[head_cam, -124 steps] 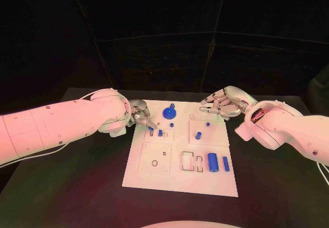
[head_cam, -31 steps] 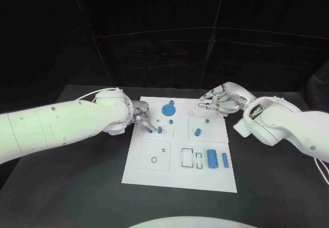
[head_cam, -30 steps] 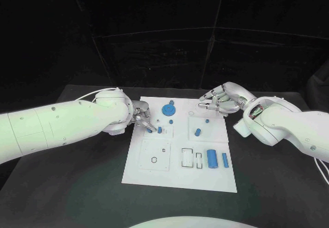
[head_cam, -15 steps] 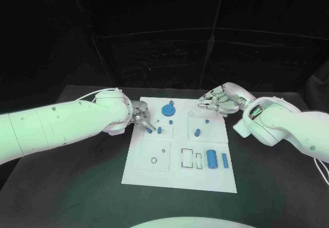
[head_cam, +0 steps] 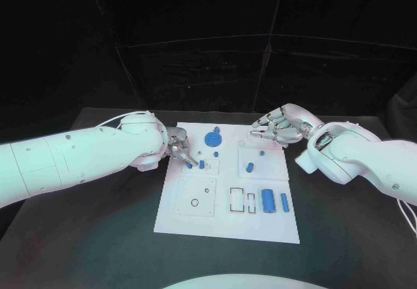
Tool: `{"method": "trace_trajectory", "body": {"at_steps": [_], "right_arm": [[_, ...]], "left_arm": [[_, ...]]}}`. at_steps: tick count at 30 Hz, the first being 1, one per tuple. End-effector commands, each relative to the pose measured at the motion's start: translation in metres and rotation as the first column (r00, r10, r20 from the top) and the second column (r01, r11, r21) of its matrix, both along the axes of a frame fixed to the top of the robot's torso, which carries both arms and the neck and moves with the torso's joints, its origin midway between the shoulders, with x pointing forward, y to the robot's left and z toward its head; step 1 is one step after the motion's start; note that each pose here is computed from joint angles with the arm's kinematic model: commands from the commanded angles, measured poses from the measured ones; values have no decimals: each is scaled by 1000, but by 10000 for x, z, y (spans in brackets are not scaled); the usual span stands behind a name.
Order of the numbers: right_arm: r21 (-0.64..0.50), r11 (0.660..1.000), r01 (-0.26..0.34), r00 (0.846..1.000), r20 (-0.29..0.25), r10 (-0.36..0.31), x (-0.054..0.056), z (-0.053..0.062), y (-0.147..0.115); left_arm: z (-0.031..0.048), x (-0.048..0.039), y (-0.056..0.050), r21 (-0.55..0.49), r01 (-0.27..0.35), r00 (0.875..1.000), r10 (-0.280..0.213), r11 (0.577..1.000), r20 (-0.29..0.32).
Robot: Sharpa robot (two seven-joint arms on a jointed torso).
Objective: Assemble the parts on the task board
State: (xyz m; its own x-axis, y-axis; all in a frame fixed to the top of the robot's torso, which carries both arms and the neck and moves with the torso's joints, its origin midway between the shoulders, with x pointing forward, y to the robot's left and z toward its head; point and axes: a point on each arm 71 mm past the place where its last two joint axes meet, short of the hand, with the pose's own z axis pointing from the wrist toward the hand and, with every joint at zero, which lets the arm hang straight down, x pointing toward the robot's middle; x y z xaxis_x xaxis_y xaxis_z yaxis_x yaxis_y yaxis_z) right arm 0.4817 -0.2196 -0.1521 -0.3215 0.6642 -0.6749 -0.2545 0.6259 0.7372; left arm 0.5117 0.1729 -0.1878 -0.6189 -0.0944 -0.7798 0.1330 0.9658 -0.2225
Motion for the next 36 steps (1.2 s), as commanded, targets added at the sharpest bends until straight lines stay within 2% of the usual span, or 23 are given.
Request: {"method": "trace_trajectory", "body": {"at_steps": [1, 27, 31, 36], "right_arm": [[5, 1000, -6, 1000, 6, 6, -2, 16, 9], [5, 1000, -4, 1000, 7, 4, -3, 16, 4], [5, 1000, -4, 1000, 7, 4, -3, 17, 3], [5, 1000, -3, 1000, 7, 3, -1, 16, 2]], "left_arm": [[4, -5, -15, -5, -2, 1000, 2, 1000, -6], [2, -2, -4, -7, -10, 1000, 10, 1000, -8], [12, -3, 17, -40, -34, 999, 33, 999, -4], [47, 4, 85, -164, -104, 994, 105, 981, 0]]}}
